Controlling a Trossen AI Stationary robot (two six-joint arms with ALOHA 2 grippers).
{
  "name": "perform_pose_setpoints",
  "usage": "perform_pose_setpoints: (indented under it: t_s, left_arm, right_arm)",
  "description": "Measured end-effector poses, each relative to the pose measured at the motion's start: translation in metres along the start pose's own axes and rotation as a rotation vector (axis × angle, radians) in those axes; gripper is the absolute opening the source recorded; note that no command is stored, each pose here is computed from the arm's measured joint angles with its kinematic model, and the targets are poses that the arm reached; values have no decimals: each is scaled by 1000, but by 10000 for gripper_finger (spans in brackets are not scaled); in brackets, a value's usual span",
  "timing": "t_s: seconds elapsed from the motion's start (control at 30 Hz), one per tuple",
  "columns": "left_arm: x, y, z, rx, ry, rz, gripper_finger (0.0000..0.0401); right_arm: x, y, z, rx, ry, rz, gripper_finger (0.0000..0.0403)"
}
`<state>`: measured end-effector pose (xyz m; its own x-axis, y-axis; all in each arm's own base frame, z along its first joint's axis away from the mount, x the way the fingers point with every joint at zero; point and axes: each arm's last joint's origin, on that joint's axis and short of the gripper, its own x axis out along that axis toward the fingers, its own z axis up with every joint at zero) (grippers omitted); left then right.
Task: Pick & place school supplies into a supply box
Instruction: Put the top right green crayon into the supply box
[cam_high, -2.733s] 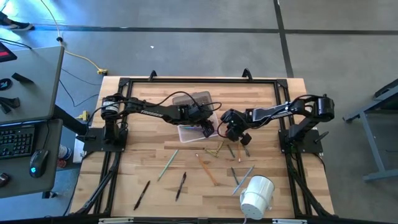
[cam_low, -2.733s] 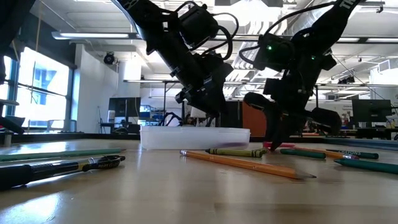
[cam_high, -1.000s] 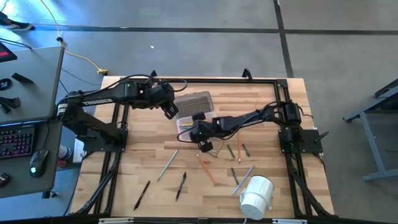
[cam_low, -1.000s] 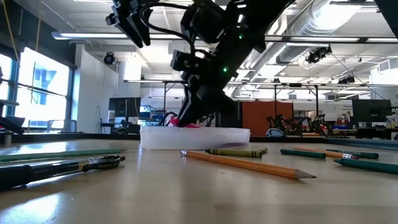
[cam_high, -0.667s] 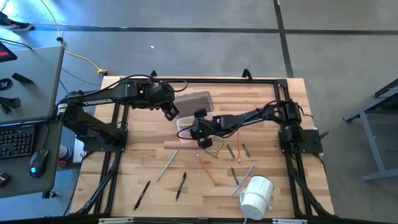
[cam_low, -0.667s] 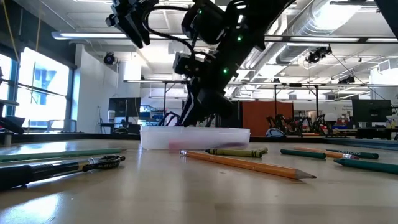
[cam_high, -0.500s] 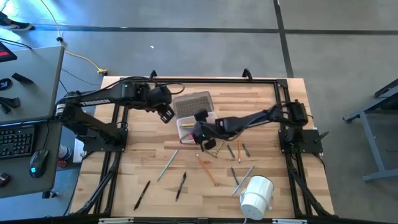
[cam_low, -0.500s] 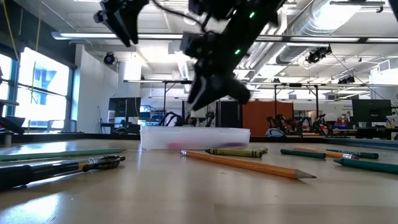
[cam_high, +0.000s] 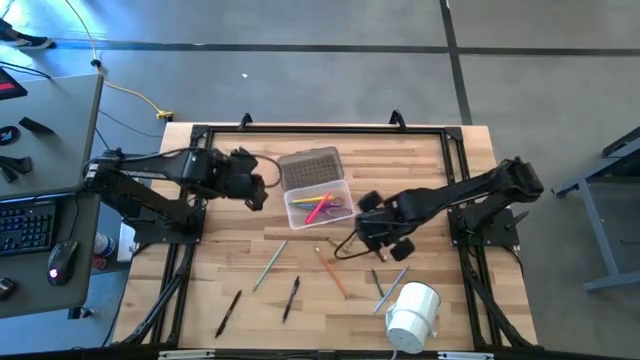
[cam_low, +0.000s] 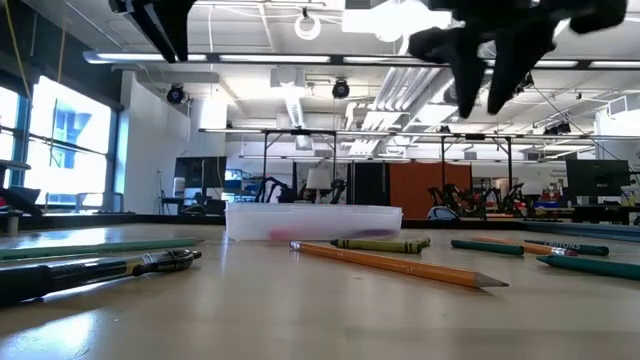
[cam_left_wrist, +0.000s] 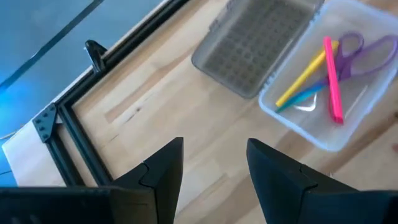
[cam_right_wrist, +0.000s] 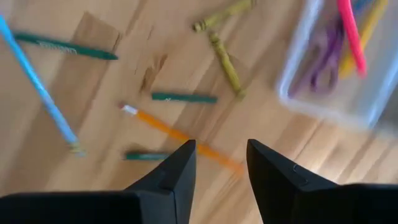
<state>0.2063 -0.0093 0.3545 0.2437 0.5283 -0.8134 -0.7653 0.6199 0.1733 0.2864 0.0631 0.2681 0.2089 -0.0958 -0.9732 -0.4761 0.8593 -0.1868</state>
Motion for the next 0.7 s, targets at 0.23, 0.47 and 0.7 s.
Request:
perform_pose_setpoints:
  t_s: [0.23, 0.47, 0.7]
  left_arm:
    - [1, -10, -16, -4, -46, 30, 211]
    - [7, -12, -23, 0, -57, 58, 211]
    - [12, -12, -27, 14, -32, 69, 211]
  right_arm:
    - [-8, 4, -11, 531, -15, -8, 126]
    - [43, 23, -38, 776, 163, 108, 126]
    - [79, 33, -54, 887, 161, 96, 126]
